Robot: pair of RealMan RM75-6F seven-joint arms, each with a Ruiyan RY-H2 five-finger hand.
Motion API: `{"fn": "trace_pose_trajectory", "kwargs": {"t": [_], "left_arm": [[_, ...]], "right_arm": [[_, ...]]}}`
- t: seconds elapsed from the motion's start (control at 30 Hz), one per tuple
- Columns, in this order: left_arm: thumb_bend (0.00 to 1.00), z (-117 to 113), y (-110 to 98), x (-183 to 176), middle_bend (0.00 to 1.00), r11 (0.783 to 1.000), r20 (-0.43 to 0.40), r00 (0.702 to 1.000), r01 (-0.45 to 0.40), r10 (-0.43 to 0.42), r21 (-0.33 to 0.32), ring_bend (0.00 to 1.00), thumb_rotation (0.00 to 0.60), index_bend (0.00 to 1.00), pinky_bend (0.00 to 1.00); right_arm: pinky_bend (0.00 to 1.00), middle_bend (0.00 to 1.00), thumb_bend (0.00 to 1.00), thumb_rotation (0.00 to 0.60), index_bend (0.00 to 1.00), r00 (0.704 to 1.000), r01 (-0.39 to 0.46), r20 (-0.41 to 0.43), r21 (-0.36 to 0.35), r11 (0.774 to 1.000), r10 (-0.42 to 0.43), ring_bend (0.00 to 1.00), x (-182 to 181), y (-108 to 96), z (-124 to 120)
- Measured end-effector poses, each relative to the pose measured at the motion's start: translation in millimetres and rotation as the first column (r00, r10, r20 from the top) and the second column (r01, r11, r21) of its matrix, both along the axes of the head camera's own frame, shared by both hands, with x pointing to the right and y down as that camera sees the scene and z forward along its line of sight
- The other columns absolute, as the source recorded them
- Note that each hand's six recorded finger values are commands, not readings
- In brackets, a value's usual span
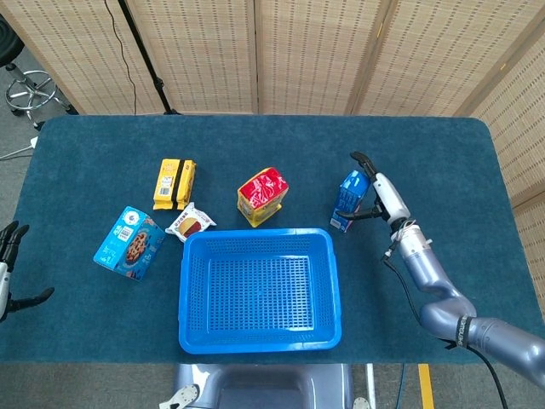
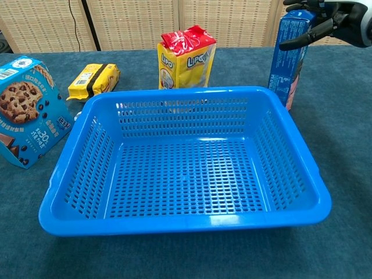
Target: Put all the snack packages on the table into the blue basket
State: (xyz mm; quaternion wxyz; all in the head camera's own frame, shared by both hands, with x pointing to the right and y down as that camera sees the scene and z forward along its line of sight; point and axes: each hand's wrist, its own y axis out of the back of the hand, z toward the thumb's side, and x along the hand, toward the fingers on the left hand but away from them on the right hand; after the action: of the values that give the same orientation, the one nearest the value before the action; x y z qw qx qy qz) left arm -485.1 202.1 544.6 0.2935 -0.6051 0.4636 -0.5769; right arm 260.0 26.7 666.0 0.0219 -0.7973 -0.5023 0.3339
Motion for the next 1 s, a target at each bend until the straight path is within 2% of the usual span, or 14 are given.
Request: {"fn": "trace_pose_trajectory", "kwargs": {"t": [0.1, 0.17, 0.23, 0.27, 0.3, 0.37, 0.5, 0.63, 0.73, 1.0], "left_arm": [[0.07, 0.8, -0.8, -0.4, 0.0, 1.0, 0.0, 1.0, 0.005, -0.005, 0.002, 0.0, 0.6, 0.0, 0.0], [0.07, 1.8, -0.9, -0.2, 0.0, 1.0, 0.001, 1.0, 0.005, -0.005, -0.001, 0.0, 0.6, 0.0, 0.0], [0.07, 2.8, -0.4, 0.5, 0.0, 1.0, 0.002, 1.0, 0.002, -0.002, -0.007, 0.0, 0.6, 0.0, 0.0], [0.07, 2.6, -0.2, 0.7, 0.0, 1.0, -0.001, 1.0, 0.003, -0.003, -0.007, 0.0, 0.6, 0.0, 0.0], [0.07, 1.9, -0.1, 0.8, 0.0, 1.0, -0.006, 1.0, 0.004, -0.004, -0.005, 0.0, 0.6, 0.0, 0.0], [0.07, 0.7, 0.1, 0.6, 0.0, 1.0, -0.01, 1.0, 0.004, -0.004, -0.001, 0.0, 0.6, 0.0, 0.0], [0.07, -0.2, 1.0, 1.0, 0.0, 1.0, -0.017, 1.0, 0.001, -0.002, -0.002, 0.0, 0.6, 0.0, 0.0], [0.07, -2.1, 2.0, 2.8, 0.0, 1.0, -0.026, 1.0, -0.008, 0.008, 0.002, 0.0, 0.6, 0.0, 0.0], [0.07, -3.9, 2.7, 3.2, 0.0, 1.0, -0.031, 0.999, -0.011, 0.011, 0.007, 0.0, 0.6, 0.0, 0.0], [0.07, -7.2, 4.1, 3.5, 0.0, 1.0, -0.05, 0.999, -0.012, 0.013, 0.014, 0.0, 0.6, 0.0, 0.0]], "right_arm": [[0.39, 0.31, 0.01, 0.6, 0.16, 1.0, -0.005, 0.007, -0.012, 1.0, 0.005, 0.17, -3.8, 1.6, 1.6], [0.49, 0.42, 0.07, 0.6, 0.28, 1.0, -0.006, 0.009, -0.009, 1.0, 0.006, 0.3, -5.7, 2.4, 2.0], [0.58, 0.51, 0.22, 0.6, 0.38, 1.0, -0.011, 0.005, 0.001, 1.0, 0.011, 0.41, -6.7, 2.3, 2.7], [0.59, 0.53, 0.25, 0.6, 0.4, 1.0, -0.019, 0.001, 0.014, 1.0, 0.019, 0.43, -6.3, 1.4, 2.2], [0.62, 0.55, 0.34, 0.6, 0.43, 1.0, -0.027, -0.002, 0.027, 0.999, 0.027, 0.48, -6.0, 0.6, 1.5], [0.67, 0.58, 0.46, 0.6, 0.47, 0.999, -0.045, -0.011, 0.059, 0.997, 0.045, 0.53, -5.0, -1.3, -0.9], [0.69, 0.59, 0.49, 0.6, 0.48, 0.996, -0.082, -0.031, 0.14, 0.987, 0.087, 0.54, 0.5, -5.6, -13.0], [0.69, 0.59, 0.53, 0.6, 0.49, 0.995, -0.098, -0.017, 0.183, 0.978, 0.102, 0.54, 1.6, -7.2, -30.0], [0.69, 0.59, 0.56, 0.6, 0.49, 0.995, -0.101, 0.002, 0.216, 0.971, 0.103, 0.54, 2.1, -9.5, -48.9], [0.69, 0.6, 0.56, 0.6, 0.5, 0.993, -0.09, 0.1, 0.311, 0.946, 0.062, 0.54, -10.2, -9.0, -113.5]]}}
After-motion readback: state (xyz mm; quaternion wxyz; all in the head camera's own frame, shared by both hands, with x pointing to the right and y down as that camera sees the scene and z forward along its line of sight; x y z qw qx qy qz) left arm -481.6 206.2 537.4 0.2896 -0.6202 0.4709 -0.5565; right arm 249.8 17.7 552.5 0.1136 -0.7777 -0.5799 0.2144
